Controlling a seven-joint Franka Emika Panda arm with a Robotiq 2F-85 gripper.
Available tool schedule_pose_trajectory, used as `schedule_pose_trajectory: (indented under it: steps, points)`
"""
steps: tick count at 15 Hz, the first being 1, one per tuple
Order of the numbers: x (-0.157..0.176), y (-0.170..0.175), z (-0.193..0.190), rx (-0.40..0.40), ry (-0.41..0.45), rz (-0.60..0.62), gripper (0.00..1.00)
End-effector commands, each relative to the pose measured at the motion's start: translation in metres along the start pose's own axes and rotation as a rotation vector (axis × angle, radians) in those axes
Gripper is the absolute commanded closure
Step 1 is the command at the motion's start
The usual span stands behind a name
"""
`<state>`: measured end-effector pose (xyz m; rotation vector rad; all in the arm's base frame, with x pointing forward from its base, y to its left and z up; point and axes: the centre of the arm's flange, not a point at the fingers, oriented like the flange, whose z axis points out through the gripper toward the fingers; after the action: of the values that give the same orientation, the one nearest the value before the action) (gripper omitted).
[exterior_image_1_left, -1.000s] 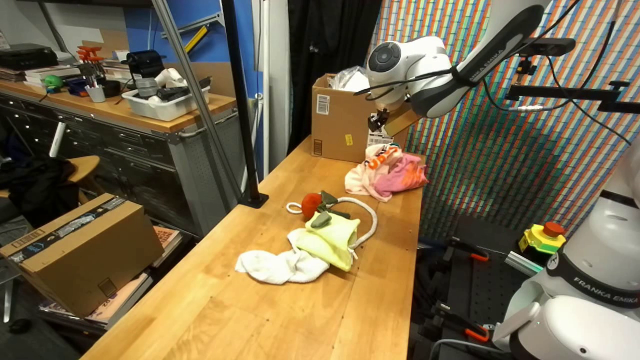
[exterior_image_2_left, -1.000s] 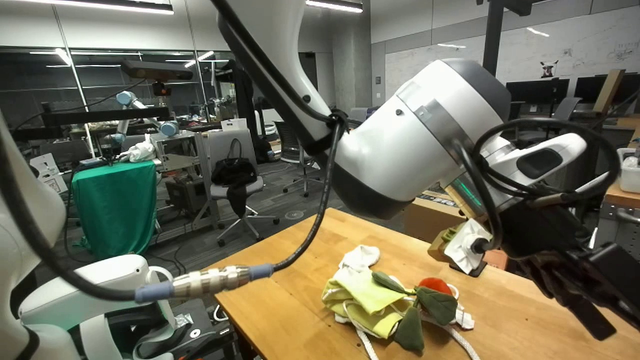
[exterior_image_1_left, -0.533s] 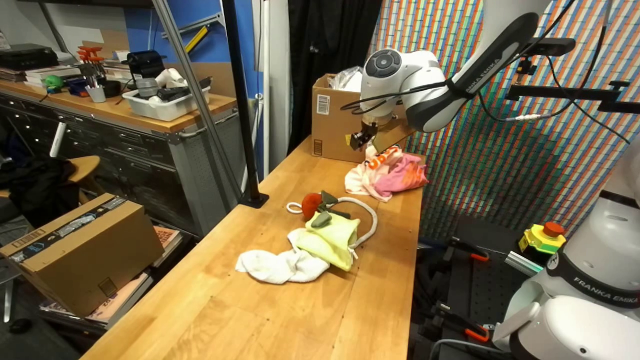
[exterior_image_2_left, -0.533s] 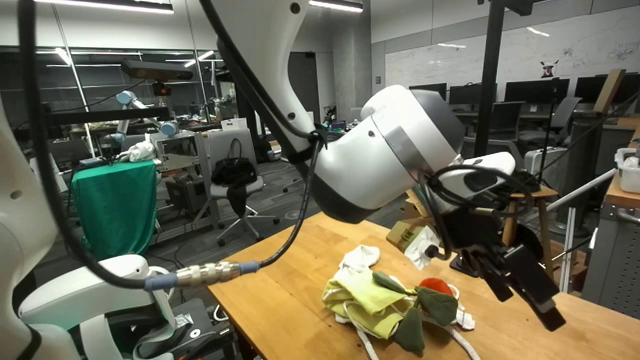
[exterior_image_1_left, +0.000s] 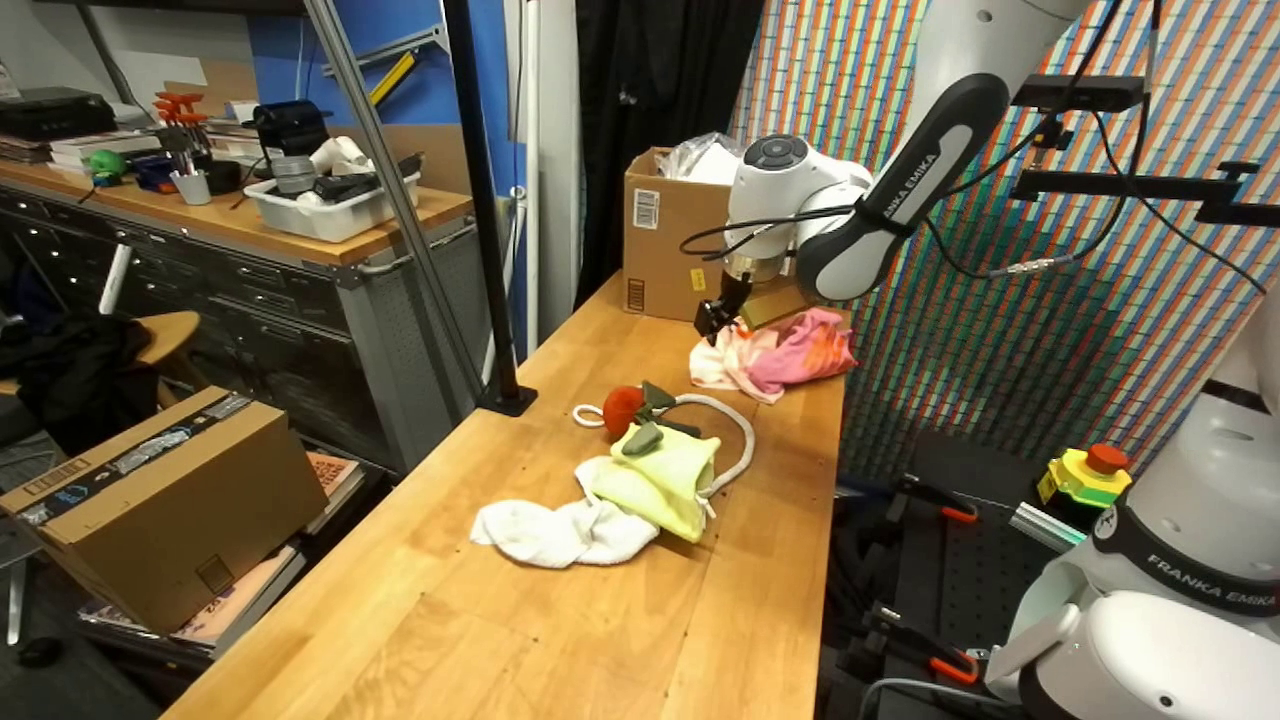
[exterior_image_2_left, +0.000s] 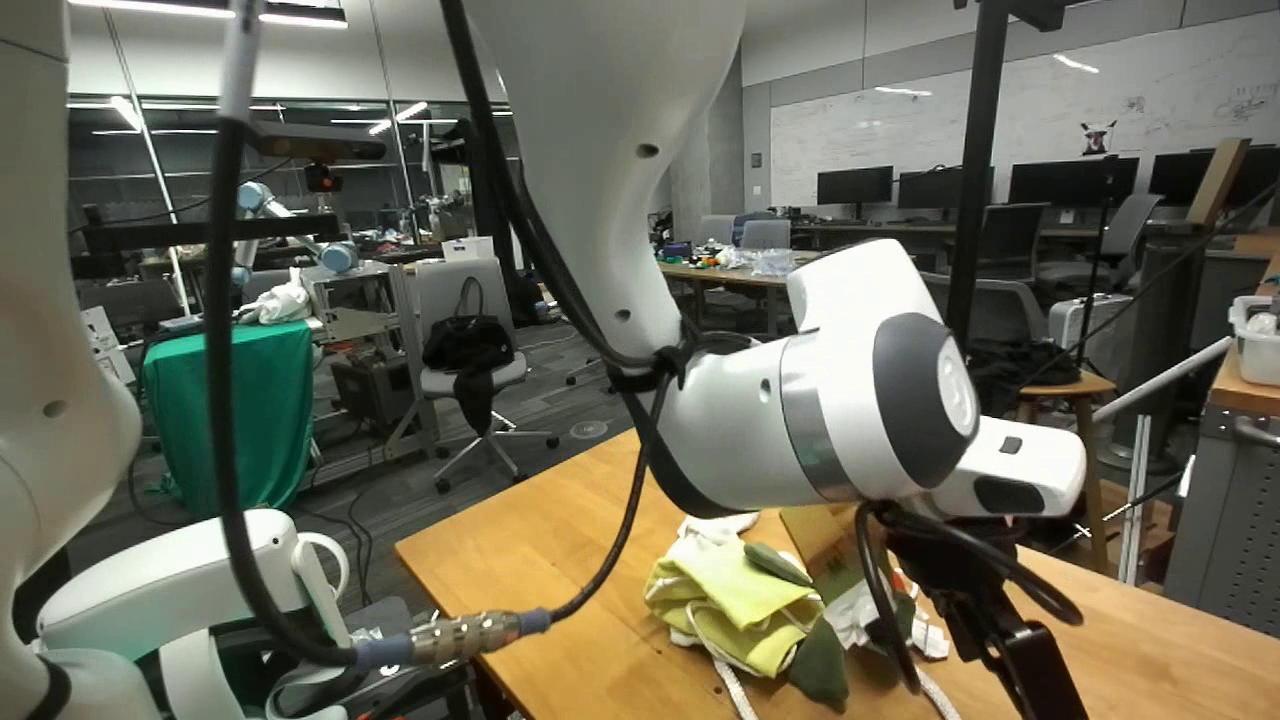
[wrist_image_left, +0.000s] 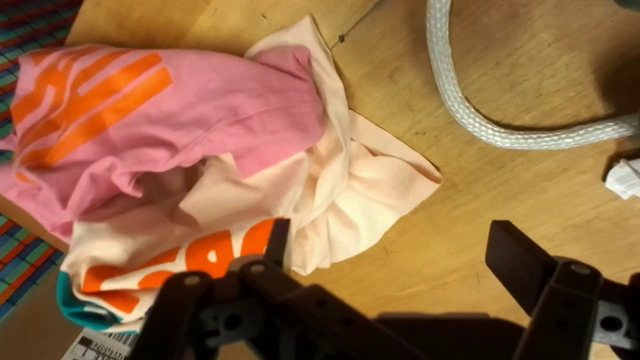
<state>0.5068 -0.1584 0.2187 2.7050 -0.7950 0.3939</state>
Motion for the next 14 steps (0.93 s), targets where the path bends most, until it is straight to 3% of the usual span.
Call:
schedule_pose_trajectory:
  steps: [1, 14]
  points:
    - [0.024, 0.015, 0.018, 0.012, -0.022, 0.037, 0.00]
    - [0.054, 0.051, 0.061, -0.108, 0.016, 0.157, 0.00]
